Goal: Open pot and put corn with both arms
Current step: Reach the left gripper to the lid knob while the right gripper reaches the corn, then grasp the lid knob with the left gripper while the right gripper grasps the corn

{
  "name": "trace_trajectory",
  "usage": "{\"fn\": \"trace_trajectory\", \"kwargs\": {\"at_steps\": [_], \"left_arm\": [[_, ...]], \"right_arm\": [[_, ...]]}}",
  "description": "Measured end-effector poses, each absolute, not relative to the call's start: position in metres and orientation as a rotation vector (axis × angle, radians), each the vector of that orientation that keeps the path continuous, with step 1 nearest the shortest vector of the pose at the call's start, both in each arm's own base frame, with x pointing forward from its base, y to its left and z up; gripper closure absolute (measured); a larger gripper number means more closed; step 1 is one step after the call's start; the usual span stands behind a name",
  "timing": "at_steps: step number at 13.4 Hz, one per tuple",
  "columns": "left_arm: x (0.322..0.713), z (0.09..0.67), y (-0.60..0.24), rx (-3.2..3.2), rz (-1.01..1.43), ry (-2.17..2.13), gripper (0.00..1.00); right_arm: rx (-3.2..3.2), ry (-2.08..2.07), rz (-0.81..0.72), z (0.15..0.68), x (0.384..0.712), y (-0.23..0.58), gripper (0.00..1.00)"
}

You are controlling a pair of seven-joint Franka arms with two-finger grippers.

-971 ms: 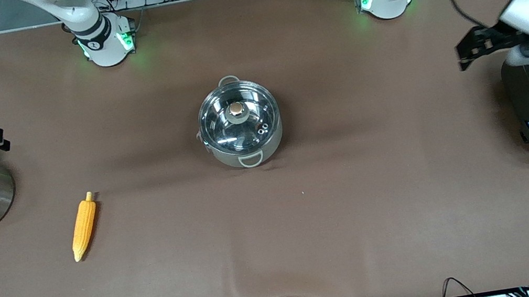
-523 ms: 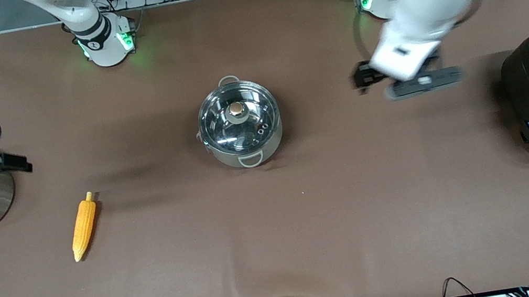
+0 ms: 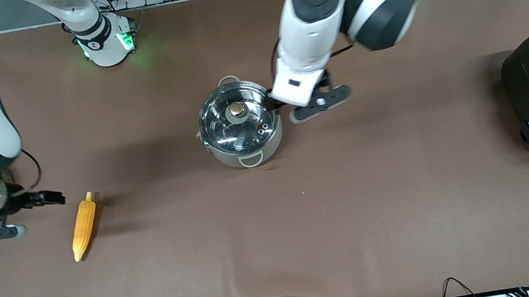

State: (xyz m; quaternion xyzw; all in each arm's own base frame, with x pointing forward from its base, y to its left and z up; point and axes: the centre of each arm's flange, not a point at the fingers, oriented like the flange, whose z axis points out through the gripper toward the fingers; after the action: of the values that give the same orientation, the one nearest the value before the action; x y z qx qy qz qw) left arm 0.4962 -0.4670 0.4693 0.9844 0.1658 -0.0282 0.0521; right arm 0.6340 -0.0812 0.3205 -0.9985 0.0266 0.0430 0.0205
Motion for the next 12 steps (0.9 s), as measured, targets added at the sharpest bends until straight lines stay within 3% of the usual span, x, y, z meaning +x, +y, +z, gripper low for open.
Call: {"fn": "trace_trajectory", "kwargs": {"at_steps": [4,12], "left_arm": [[0.470,0.419,-0.530,3.024,-0.086,0.531,0.00],[0.444,0.362,-0.577,3.051,-0.053,0.551,0.04]], "right_arm": [[-3.092,0.082,0.112,0.243,0.644,-0.080,0.00],[-3.105,0.073,0.019,0.193,0.651,-0.079,0.00]]}}
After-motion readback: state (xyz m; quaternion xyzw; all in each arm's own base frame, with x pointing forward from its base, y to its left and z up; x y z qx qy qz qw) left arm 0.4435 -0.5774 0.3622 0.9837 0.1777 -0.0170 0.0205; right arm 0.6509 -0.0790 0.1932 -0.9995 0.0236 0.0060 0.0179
